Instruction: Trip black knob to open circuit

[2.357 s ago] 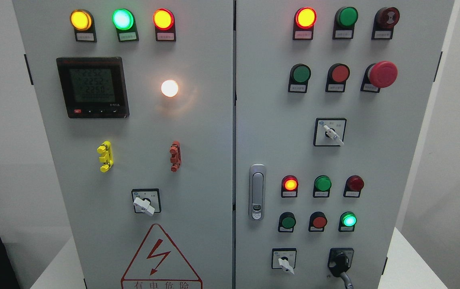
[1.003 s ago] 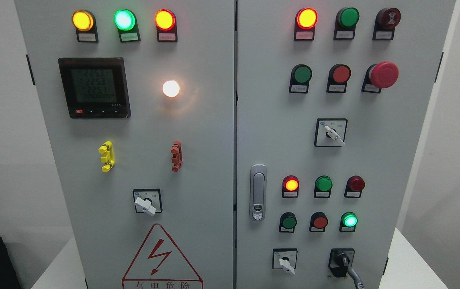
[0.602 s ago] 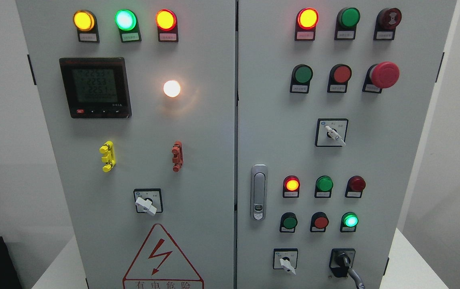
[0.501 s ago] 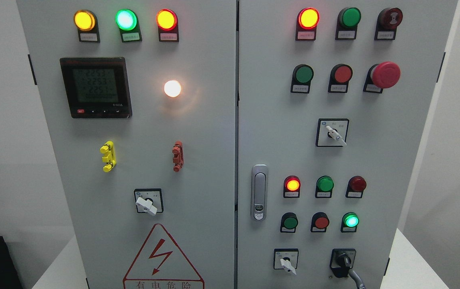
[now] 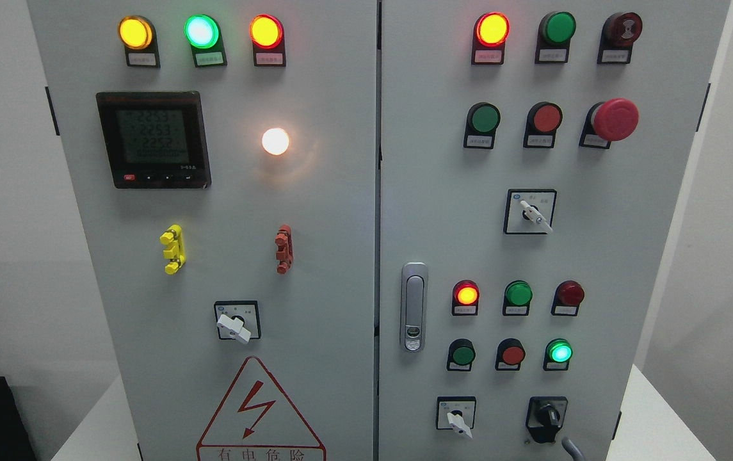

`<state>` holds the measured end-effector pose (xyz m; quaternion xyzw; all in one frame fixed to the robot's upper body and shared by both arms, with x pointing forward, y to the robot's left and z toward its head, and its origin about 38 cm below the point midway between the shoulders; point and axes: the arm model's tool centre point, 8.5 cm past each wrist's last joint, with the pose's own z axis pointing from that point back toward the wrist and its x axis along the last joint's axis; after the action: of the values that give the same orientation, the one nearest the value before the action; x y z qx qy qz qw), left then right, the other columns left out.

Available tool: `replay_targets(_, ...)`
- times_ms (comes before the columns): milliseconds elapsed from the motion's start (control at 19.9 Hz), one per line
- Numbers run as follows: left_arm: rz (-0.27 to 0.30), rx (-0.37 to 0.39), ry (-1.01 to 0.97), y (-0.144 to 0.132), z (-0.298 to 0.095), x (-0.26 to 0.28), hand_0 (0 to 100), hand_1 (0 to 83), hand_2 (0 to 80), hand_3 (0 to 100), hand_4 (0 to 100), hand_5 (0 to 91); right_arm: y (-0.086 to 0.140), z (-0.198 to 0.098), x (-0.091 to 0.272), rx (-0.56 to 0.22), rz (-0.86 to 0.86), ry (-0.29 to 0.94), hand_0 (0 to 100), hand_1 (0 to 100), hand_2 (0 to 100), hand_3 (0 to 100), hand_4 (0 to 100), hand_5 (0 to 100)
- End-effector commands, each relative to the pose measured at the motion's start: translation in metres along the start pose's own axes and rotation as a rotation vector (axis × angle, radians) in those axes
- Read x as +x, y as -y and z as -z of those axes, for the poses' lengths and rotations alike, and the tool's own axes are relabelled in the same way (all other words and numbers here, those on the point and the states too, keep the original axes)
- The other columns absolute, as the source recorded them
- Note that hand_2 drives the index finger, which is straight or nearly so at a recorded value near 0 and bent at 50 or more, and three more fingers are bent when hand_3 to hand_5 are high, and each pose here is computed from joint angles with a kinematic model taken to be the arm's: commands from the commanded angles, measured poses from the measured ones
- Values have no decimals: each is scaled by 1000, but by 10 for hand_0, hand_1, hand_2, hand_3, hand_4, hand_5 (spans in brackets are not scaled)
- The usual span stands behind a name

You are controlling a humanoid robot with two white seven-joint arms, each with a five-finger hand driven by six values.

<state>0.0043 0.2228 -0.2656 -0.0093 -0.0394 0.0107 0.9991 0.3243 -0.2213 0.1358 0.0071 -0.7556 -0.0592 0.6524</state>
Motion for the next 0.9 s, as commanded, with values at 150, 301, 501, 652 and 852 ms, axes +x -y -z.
replay_targets(150,-3,-1,5,1,0,2,120,389,0,0,0,0,2,-1,16,5,7,54,0,21,12,1000,967,916)
replay_targets(301,-3,-1,5,1,0,2,120,389,0,0,0,0,1,-5,16,4,11,54,0,21,6,1000,963,901)
replay_targets(501,-3,-1,5,1,0,2,120,389,0,0,0,0,1,-15,17,-7,23,49,0,21,0,1000,939,847)
replay_targets(652,-3,-1,5,1,0,2,120,389,0,0,0,0,2,-24,15,-13,25,38,0,21,0,1000,897,795)
replay_targets(852,-3,0,5,0,0,2,120,389,0,0,0,0,2,-31,15,-20,32,32,0,22,0,1000,826,730)
